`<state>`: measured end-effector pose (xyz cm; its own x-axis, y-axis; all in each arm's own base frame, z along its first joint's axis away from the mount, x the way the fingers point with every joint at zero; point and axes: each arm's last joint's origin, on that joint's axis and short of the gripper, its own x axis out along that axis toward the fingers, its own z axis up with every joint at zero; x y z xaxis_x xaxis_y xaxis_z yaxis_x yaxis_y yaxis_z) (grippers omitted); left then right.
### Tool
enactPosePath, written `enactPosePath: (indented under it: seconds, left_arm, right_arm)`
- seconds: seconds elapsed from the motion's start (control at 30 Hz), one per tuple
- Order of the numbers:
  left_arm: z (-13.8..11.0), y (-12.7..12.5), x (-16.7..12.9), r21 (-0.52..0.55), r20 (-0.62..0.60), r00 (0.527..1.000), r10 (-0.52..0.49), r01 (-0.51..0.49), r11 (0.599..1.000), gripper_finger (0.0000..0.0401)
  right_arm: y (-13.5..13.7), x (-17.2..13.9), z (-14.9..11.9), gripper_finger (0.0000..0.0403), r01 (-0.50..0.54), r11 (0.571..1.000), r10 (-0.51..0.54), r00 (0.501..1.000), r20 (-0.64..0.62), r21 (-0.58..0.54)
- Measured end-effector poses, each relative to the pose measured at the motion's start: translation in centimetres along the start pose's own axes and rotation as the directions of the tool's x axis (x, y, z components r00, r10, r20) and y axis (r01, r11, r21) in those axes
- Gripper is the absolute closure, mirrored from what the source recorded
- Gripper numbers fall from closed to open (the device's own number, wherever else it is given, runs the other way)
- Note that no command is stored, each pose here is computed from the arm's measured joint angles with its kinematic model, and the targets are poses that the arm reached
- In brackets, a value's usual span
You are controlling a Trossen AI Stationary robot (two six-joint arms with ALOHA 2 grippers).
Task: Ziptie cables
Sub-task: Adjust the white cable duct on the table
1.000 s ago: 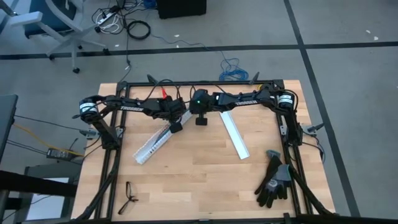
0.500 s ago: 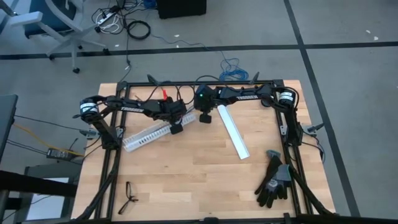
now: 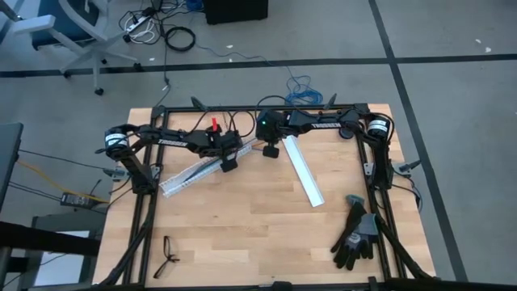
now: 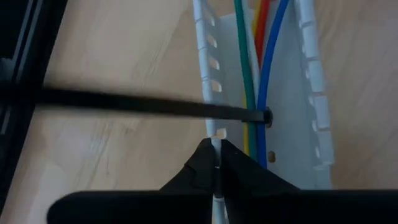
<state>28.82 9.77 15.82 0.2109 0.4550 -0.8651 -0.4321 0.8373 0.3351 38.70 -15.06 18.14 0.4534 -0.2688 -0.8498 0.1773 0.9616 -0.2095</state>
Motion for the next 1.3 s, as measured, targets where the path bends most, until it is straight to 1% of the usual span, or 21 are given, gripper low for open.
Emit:
enactPosePath:
  seconds: [0.1, 0.2, 0.27, 0.4, 0.5, 0.63, 0.73, 0.83, 0.93, 1.1, 1.17, 1.23, 1.3]
  left_arm:
    - [0.0, 0.0, 0.0, -0.037, -0.004, 1.0, 0.003, -0.003, 0.999, 0.0361]
    - [-0.2, 0.0, -0.2, -0.036, -0.014, 1.0, -0.005, 0.005, 0.999, 0.0341]
    - [0.0, 0.1, -1.0, -0.039, 0.006, 1.0, -0.008, 0.008, 0.999, 0.0329]
    - [0.5, 0.3, -2.7, -0.05, 0.064, 0.998, -0.012, 0.015, 0.999, 0.0307]
    - [0.5, 0.7, -3.9, -0.06, 0.093, 0.996, -0.005, 0.011, 0.998, 0.0298]
    - [-0.2, 1.2, -5.9, -0.124, 0.106, 0.994, 0.017, -0.004, 0.992, 0.0294]
    - [-1.0, 1.3, -7.8, -0.162, 0.13, 0.989, 0.064, -0.042, 0.986, 0.0294]
    - [-2.1, 0.7, -9.3, -0.19, 0.187, 0.979, 0.079, -0.043, 0.981, 0.0294]
    - [-3.7, 0.1, -9.9, -0.219, 0.21, 0.975, 0.078, -0.031, 0.975, 0.0293]
    - [-6.8, -1.1, -9.9, -0.286, 0.212, 0.977, 0.04, 0.023, 0.958, 0.0293]
    - [-8.1, -1.6, -9.8, -0.316, 0.209, 0.978, 0.025, 0.043, 0.948, 0.0293]
    - [-9.2, -2.0, -9.7, -0.341, 0.215, 0.977, 0.01, 0.065, 0.938, 0.0293]
    - [-10.3, -2.3, -9.8, -0.359, 0.219, 0.976, -0.007, 0.087, 0.929, 0.0293]
  right_arm:
    - [0.0, 0.0, 0.0, 0.0403, -0.004, 1.0, 0.004, 1.0, 0.001, 0.0]
    - [-0.1, 0.0, -0.1, 0.0403, -0.005, 1.0, 0.005, 1.0, -0.001, 0.001]
    - [-0.3, 0.0, -0.2, 0.0403, -0.01, 1.0, 0.01, 1.0, -0.006, 0.002]
    - [-0.8, 0.1, -0.3, 0.0403, -0.073, 0.997, 0.073, 0.997, 0.008, 0.014]
    - [-1.2, 0.0, -0.4, 0.0403, -0.09, 0.996, 0.09, 0.996, 0.012, 0.024]
    - [-2.0, -1.0, -0.7, 0.0403, -0.087, 0.995, 0.087, 0.996, 0.002, 0.04]
    - [-2.7, -1.9, -0.9, 0.0403, -0.088, 0.995, 0.088, 0.996, 0.002, 0.049]
    - [-3.3, -2.5, -1.8, 0.0403, -0.106, 0.992, 0.104, 0.994, 0.03, 0.063]
    - [-3.5, -2.7, -3.7, 0.0403, -0.123, 0.989, 0.119, 0.992, 0.049, 0.083]
    - [-3.1, -3.7, -6.9, 0.0403, -0.118, 0.985, 0.112, 0.992, 0.052, 0.125]
    - [-2.7, -4.0, -7.8, 0.0403, -0.147, 0.98, 0.137, 0.987, 0.081, 0.137]
    - [-2.3, -4.0, -8.3, 0.0403, -0.208, 0.968, 0.19, 0.973, 0.131, 0.142]
    - [-1.9, -3.7, -8.2, 0.0403, -0.256, 0.956, 0.225, 0.952, 0.206, 0.141]
